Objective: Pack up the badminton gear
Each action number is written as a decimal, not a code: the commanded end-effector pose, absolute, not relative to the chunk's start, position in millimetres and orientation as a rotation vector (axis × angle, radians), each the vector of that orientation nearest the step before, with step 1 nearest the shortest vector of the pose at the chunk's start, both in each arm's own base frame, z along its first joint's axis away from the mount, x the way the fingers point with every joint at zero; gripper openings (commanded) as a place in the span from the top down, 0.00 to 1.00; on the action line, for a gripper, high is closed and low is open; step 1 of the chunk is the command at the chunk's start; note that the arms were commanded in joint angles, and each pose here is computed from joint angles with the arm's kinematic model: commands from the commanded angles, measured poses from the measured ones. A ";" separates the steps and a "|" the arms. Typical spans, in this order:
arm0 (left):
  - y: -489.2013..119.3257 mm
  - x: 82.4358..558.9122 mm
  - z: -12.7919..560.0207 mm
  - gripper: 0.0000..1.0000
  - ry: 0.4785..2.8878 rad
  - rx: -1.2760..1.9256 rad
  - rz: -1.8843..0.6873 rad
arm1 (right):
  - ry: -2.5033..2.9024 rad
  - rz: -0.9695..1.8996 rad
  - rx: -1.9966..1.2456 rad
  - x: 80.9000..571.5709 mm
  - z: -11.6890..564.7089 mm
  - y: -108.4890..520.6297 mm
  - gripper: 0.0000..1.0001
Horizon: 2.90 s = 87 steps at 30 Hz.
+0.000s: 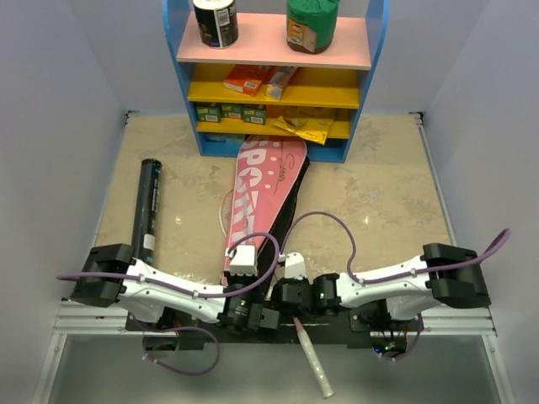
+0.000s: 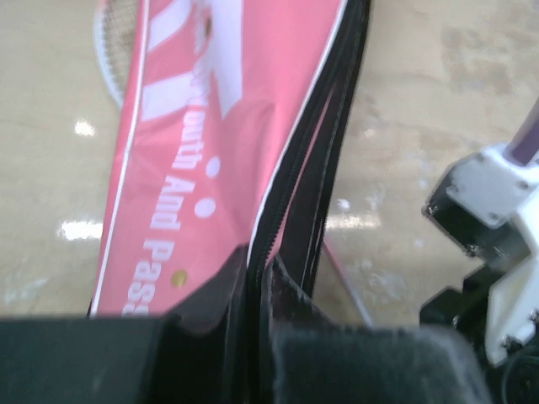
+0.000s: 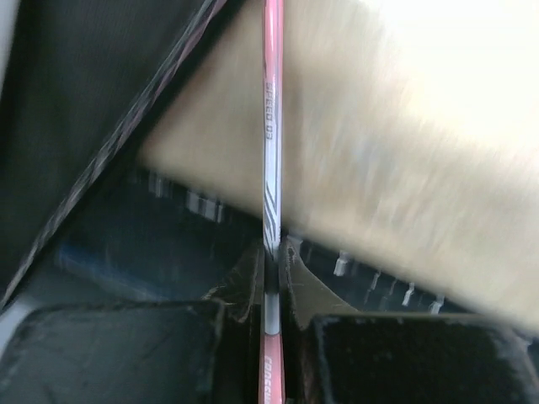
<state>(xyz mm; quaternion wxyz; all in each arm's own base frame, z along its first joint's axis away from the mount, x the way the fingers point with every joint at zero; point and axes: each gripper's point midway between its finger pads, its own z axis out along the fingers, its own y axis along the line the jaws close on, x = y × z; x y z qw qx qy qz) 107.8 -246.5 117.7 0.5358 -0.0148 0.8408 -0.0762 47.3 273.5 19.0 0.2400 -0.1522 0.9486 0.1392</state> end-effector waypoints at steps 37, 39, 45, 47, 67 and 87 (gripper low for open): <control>-232.3 159.3 158.4 1.00 1.934 -0.020 -0.287 | 2.435 0.573 -0.397 7.5 58.7 300.5 0.44; -238.3 159.0 158.7 1.00 1.937 0.061 -0.339 | 2.420 0.579 -0.412 10.2 58.4 305.9 0.44; -237.0 159.0 173.3 1.00 1.911 0.182 -0.437 | 2.384 0.542 -0.477 23.4 51.1 319.9 0.44; -239.1 157.9 176.7 1.00 1.917 0.228 -0.429 | 2.373 0.526 -0.496 28.7 46.8 322.6 0.44; -231.8 184.7 159.1 1.00 1.989 0.308 -0.402 | 2.495 0.372 -0.575 34.9 -9.2 299.0 1.00; -212.0 221.6 158.7 1.00 2.014 0.179 -0.299 | 2.726 0.440 -0.801 -82.0 71.3 205.7 1.00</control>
